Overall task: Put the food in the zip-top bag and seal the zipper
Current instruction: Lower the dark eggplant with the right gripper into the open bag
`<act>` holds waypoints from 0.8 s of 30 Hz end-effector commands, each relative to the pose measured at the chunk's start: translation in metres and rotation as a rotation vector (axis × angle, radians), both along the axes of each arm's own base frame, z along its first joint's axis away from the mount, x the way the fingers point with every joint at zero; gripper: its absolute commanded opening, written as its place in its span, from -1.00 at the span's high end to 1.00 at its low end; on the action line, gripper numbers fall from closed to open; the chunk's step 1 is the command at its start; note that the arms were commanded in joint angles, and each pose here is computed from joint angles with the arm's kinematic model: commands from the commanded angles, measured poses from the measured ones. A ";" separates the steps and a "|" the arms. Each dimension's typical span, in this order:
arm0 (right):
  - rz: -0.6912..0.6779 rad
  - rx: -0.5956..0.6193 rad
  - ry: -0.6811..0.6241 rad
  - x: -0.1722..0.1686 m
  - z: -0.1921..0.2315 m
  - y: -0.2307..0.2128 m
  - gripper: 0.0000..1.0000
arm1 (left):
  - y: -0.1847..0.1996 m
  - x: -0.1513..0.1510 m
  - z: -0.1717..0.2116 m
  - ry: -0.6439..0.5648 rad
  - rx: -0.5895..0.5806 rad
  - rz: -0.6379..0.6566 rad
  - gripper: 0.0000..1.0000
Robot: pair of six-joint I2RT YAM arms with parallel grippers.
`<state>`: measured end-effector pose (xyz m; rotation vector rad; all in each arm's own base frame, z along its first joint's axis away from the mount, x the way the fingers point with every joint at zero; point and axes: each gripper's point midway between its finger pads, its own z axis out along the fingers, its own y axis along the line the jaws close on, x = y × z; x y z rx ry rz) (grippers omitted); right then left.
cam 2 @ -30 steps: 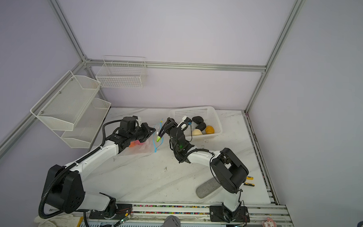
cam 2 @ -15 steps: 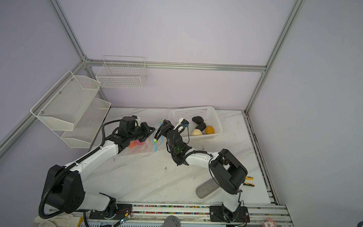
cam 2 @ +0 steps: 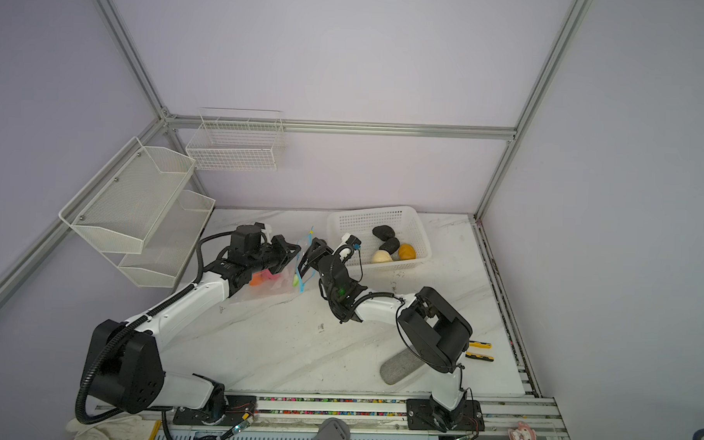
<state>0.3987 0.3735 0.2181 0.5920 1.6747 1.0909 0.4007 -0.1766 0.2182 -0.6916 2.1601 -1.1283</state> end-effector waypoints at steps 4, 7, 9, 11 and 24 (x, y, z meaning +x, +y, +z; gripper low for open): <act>0.027 0.025 0.016 -0.002 0.000 0.015 0.28 | -0.004 0.011 0.052 -0.126 -0.051 -0.015 1.00; 0.037 0.023 0.023 -0.004 -0.003 0.018 0.28 | -0.004 0.012 0.051 -0.122 -0.050 -0.016 1.00; 0.040 0.022 0.025 -0.006 -0.004 0.018 0.27 | -0.004 0.012 0.051 -0.122 -0.051 -0.017 1.00; 0.045 0.018 0.026 -0.008 -0.004 0.019 0.27 | -0.004 0.012 0.050 -0.122 -0.051 -0.017 1.00; 0.066 0.006 0.042 -0.015 -0.007 0.025 0.05 | -0.003 0.010 0.050 -0.121 -0.052 -0.016 1.00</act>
